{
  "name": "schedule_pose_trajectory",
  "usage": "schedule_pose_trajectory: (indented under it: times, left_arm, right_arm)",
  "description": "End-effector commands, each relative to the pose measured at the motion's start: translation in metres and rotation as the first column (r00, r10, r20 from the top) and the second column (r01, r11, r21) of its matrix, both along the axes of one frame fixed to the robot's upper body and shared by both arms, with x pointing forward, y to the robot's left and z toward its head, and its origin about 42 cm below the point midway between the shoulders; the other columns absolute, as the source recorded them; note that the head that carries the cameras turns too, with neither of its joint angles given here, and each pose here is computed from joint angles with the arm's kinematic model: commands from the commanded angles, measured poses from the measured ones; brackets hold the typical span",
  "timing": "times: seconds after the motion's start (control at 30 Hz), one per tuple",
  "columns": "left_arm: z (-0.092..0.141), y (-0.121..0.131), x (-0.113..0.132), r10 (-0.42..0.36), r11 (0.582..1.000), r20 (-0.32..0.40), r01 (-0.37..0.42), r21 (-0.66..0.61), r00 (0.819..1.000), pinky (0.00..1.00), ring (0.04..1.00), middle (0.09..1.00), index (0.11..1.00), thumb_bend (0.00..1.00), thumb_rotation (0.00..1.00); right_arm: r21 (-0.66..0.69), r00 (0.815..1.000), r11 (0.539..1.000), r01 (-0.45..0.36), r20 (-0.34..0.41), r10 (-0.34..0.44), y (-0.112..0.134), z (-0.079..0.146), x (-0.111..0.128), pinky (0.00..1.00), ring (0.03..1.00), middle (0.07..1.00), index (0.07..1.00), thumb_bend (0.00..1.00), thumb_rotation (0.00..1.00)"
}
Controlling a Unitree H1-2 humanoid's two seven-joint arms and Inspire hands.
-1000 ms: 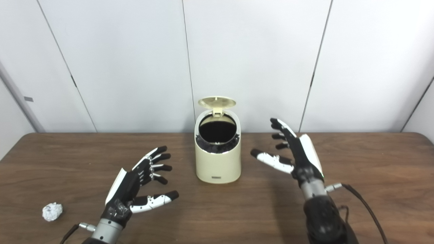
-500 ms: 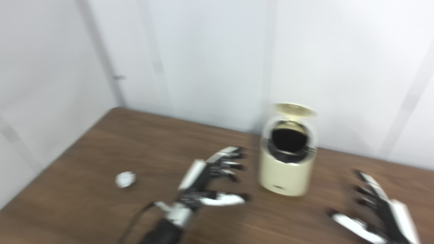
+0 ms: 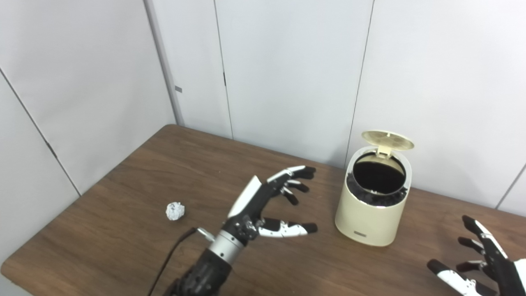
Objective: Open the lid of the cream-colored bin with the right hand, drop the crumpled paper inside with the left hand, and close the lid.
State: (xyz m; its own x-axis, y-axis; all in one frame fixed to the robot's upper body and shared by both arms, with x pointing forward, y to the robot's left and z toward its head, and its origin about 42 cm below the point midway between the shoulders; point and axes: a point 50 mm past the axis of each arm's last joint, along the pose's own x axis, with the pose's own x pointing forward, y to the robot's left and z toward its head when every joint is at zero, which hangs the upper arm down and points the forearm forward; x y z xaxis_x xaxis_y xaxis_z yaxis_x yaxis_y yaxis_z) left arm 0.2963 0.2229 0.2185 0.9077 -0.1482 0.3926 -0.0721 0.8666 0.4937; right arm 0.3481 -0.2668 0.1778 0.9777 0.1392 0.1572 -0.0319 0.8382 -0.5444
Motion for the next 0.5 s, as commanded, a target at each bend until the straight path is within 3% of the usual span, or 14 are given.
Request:
schedule_pose_trajectory:
  times: [0.0, 0.2, 0.37, 0.47]
  left_arm:
    - [0.025, 0.012, -0.003, 0.014, 0.998, 0.051, -0.017, 0.065, 0.999, 0.54, 0.675, 0.752, 0.783, 0.7, 0.05]
    - [0.069, 0.054, -0.014, 0.045, 0.961, 0.007, -0.045, 0.273, 0.999, 0.5, 0.631, 0.706, 0.745, 0.73, 0.0]
    - [0.099, 0.091, -0.024, 0.152, 0.844, 0.006, -0.133, 0.52, 0.988, 0.49, 0.614, 0.704, 0.713, 0.8, 0.0]
    - [0.107, 0.107, -0.028, 0.217, 0.773, 0.029, -0.19, 0.605, 0.976, 0.48, 0.599, 0.682, 0.685, 0.83, 0.0]
  right_arm:
    - [-0.011, 0.996, 1.0, -0.014, 0.088, 0.015, -0.001, 0.024, 0.007, 0.46, 0.793, 0.899, 0.88, 0.83, 0.57]
    - [-0.016, 0.996, 1.0, -0.016, 0.093, 0.017, -0.001, 0.026, 0.008, 0.44, 0.769, 0.887, 0.87, 0.83, 0.56]
    - [-0.004, 0.996, 1.0, -0.024, 0.091, 0.024, 0.001, 0.026, 0.011, 0.42, 0.751, 0.889, 0.869, 0.85, 0.57]
    - [-0.013, 0.995, 0.999, -0.03, 0.092, 0.031, 0.001, 0.026, 0.012, 0.42, 0.756, 0.895, 0.876, 0.83, 0.56]
